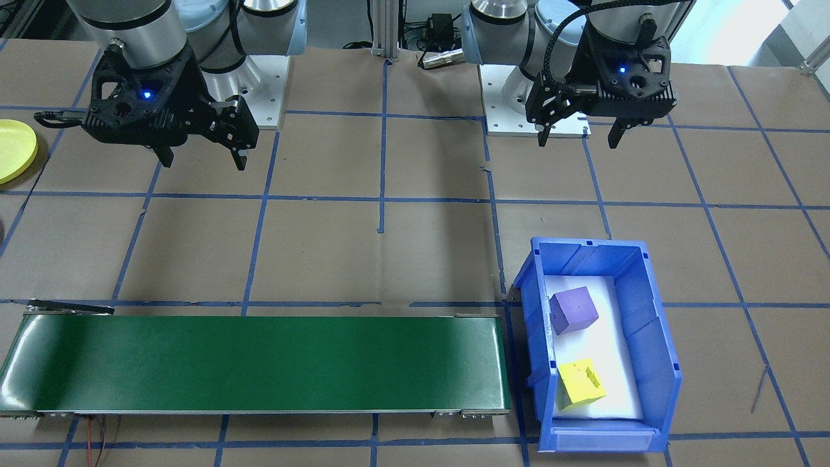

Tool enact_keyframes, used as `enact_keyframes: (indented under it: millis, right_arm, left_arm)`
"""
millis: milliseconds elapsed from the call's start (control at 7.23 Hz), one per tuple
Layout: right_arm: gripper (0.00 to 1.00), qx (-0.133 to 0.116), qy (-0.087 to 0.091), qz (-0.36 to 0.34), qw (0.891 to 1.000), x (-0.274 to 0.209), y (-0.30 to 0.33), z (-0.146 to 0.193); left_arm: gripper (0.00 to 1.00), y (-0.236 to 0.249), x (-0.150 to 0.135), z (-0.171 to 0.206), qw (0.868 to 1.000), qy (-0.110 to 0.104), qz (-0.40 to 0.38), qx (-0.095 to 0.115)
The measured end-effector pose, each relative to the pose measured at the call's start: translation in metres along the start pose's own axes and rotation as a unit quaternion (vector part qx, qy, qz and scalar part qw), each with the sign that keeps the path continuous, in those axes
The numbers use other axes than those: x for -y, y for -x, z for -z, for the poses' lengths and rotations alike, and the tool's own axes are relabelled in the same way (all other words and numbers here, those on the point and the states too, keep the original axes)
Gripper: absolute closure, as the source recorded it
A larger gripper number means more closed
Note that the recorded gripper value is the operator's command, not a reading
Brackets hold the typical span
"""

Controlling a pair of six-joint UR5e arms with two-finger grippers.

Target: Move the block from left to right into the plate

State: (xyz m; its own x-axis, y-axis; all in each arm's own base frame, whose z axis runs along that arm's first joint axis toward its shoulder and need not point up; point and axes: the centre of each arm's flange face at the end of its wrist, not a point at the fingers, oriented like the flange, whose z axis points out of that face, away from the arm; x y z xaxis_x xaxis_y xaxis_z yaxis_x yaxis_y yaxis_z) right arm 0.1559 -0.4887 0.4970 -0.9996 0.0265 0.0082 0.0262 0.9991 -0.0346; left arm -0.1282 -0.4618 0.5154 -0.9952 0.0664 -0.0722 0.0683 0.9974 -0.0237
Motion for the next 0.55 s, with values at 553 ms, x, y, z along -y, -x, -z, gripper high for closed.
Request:
enact_keyframes:
  millis: [553]
  right_arm:
    - [0.00,0.000,0.000,0.001,1.000,-0.0002,0.0014,-0.0004]
  left_arm:
    - [0.00,-0.0004,-0.0011,-0.0016,1.000,0.002,0.001,0.000]
